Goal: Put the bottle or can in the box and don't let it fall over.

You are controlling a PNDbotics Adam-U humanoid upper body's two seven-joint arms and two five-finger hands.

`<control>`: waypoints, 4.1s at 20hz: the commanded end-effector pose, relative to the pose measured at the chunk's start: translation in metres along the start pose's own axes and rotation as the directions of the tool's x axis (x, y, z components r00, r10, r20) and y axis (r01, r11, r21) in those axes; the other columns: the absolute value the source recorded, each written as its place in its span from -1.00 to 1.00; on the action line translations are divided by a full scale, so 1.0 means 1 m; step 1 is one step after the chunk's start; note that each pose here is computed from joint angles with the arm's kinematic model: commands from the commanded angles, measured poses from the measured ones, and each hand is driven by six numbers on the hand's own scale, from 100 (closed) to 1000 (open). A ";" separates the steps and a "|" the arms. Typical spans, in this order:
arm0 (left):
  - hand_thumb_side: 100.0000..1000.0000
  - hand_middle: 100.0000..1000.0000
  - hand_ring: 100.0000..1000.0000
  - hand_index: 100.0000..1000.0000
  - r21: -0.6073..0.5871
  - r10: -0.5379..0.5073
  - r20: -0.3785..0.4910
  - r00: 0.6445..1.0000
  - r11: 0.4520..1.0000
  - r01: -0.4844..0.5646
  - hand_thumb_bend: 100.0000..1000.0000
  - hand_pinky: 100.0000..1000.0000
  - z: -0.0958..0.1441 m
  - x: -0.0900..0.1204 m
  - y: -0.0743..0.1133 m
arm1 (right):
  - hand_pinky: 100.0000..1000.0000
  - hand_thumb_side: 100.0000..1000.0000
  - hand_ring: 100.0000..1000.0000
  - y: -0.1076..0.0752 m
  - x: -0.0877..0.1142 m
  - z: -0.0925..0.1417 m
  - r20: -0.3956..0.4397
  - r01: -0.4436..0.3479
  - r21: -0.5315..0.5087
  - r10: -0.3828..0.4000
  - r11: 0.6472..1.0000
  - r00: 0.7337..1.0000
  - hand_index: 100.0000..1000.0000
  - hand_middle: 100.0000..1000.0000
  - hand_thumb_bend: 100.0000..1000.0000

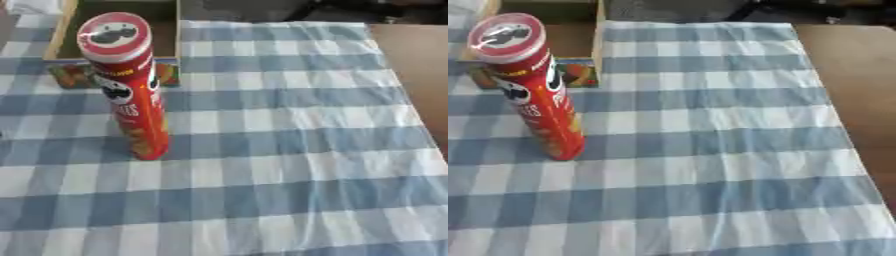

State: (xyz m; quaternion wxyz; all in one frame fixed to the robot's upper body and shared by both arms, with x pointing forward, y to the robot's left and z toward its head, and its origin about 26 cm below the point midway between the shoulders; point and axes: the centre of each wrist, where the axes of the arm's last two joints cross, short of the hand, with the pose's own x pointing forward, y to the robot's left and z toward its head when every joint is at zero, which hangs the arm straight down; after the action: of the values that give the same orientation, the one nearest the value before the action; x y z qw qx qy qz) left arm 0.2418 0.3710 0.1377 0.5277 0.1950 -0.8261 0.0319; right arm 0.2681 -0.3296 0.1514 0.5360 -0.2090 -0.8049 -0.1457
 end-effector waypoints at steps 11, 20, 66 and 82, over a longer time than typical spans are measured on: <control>-0.92 0.74 1.00 0.64 -0.187 -0.005 -0.004 1.000 0.982 0.004 0.56 1.00 -0.001 0.007 -0.018 | 0.70 0.72 1.00 0.000 0.009 -0.003 0.031 0.001 0.014 -0.002 1.000 1.000 0.56 0.86 -1.00; -0.90 0.74 1.00 0.65 -0.236 0.015 -0.017 1.000 0.972 -0.019 0.58 1.00 -0.014 0.018 -0.040 | 0.70 0.73 1.00 0.001 0.008 -0.003 0.026 0.001 0.019 -0.002 1.000 1.000 0.56 0.86 -1.00; -0.82 0.77 1.00 0.68 -0.434 0.126 0.051 0.991 0.896 -0.091 0.74 1.00 -0.047 0.070 -0.116 | 0.71 0.77 1.00 0.004 0.006 0.001 0.007 0.005 0.031 -0.005 1.000 1.000 0.55 0.86 -1.00; -0.76 0.76 1.00 0.65 -0.477 0.182 0.017 0.983 0.866 -0.152 0.79 1.00 -0.058 0.071 -0.134 | 0.72 0.79 1.00 0.006 0.005 0.001 0.001 0.007 0.035 -0.007 0.999 1.000 0.55 0.86 -1.00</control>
State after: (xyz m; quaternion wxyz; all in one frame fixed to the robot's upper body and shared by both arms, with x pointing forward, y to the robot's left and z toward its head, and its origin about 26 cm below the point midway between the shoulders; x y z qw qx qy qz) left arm 0.3127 0.2439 0.2001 0.5353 -0.0078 -0.8351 -0.1266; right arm 0.2693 -0.3227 0.1483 0.5490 -0.1953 -0.8007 -0.1388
